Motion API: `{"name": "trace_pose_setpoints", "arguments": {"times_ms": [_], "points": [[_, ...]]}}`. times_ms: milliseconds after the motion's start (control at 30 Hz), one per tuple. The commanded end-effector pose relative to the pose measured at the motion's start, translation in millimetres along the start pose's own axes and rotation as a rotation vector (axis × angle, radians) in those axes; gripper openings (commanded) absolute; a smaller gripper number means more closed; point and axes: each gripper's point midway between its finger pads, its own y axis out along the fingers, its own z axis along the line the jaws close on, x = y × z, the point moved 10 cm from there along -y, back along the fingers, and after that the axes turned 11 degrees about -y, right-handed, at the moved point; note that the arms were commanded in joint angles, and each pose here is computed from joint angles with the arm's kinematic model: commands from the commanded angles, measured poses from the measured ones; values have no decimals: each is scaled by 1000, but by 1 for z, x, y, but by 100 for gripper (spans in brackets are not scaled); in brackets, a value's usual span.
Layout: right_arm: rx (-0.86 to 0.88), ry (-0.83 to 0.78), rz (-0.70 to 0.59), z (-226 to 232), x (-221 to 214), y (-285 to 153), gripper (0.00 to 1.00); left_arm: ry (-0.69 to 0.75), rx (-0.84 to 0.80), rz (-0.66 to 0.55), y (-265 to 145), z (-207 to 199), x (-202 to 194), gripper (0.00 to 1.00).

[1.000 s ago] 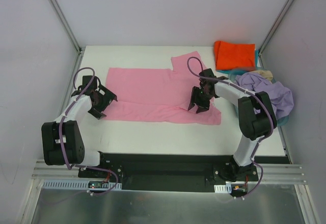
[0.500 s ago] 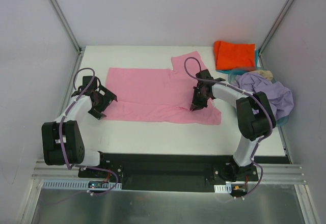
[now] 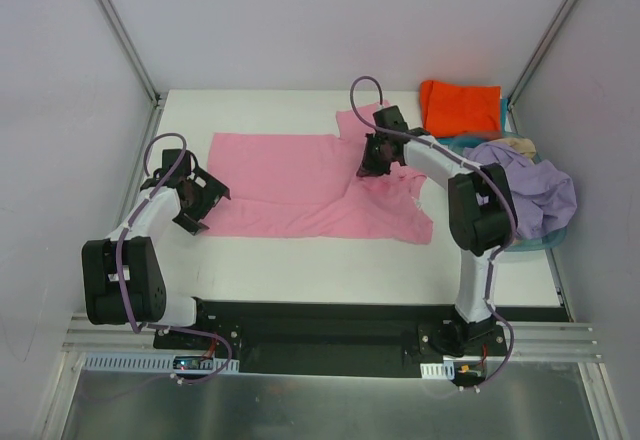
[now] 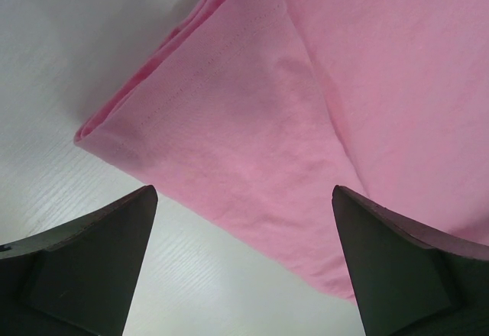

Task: Fold and stack the t-shirts
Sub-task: Fold the tshirt

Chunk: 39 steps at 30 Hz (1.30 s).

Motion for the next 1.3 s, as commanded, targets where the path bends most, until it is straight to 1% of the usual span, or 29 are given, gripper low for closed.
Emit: {"name": "trace_pose_setpoints", "arguments": {"times_ms": [0,33,100,167,200,233,300,433,467,533,567,733,833,900,967,1100,1167,1233,1267], "points": [[80,-44,-141,22,45,-1,32,18,-39,-39,-11,-6,5,99],[91,-60,-127,23,45,-2,47,33,-47,-39,-13,-7,5,99],[83,-79,-142,23,44,-13,74,42,-62,-37,-16,-8,4,99],[63,-117,-138,18,34,-20,90,45,-64,-42,-18,-7,4,100],[66,-133,-167,20,35,-35,99,46,-72,-44,-20,-7,4,99],[47,-140,-152,15,25,-36,97,48,-76,-43,-20,-8,4,99],[30,-161,-168,12,19,-53,97,47,-83,-33,-21,-10,4,99],[-19,-165,-129,-2,-8,-63,97,56,-97,-12,-20,-15,5,99],[-26,-152,-99,-8,-18,-60,97,58,-89,-2,-17,-16,6,99],[-21,-140,-98,-11,-25,-66,97,61,-106,16,-17,-23,7,99],[-32,-133,-75,-16,-34,-63,97,62,-104,31,-12,-25,8,99],[-52,-83,-15,-30,-54,-56,97,70,-120,71,4,-37,10,99],[-71,-67,34,-37,-66,-50,97,89,-90,124,23,-38,10,99],[-96,-58,60,-42,-74,-47,97,77,-56,166,34,-32,6,100],[-110,-51,87,-46,-80,-45,97,69,-18,176,39,-21,2,99],[-101,-46,158,-52,-98,-45,97,72,24,158,37,1,-7,99],[-99,-28,202,-55,-114,-46,97,74,32,150,32,13,-12,99],[-72,-14,207,-55,-123,-53,97,62,43,134,28,22,-16,99],[-76,8,242,-58,-138,-53,97,54,49,130,24,30,-21,99]]}}
